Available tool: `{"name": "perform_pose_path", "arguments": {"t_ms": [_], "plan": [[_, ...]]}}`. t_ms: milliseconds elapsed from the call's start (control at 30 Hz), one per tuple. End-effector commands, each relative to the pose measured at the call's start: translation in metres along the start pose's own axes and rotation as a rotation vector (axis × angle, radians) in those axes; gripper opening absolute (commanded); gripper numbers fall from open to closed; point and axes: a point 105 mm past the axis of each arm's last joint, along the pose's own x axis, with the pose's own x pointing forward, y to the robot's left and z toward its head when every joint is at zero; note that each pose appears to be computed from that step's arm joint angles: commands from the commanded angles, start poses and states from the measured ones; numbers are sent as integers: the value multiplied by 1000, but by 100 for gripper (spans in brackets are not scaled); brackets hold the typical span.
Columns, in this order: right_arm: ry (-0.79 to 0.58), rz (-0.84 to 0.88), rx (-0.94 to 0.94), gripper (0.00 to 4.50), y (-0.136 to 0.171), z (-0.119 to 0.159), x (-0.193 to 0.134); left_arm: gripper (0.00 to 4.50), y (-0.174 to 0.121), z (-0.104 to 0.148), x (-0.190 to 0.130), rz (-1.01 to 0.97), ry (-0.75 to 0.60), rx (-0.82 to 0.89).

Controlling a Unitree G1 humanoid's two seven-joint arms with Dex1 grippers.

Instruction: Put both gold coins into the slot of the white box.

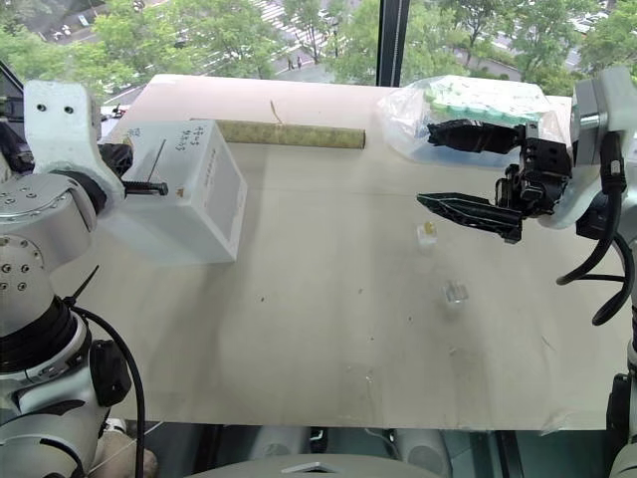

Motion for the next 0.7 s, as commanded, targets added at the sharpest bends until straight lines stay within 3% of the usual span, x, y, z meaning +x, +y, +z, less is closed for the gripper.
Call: {"name": "perform_pose_path", "arguments": {"t_ms": [33,700], "plan": [[-4,18,-48,437,5,11,0,0,-3,1,0,-8,-5,-20],[23,4,-45,437,6,8,-3,0,-16,-4,5,-66,39,-38]]}}
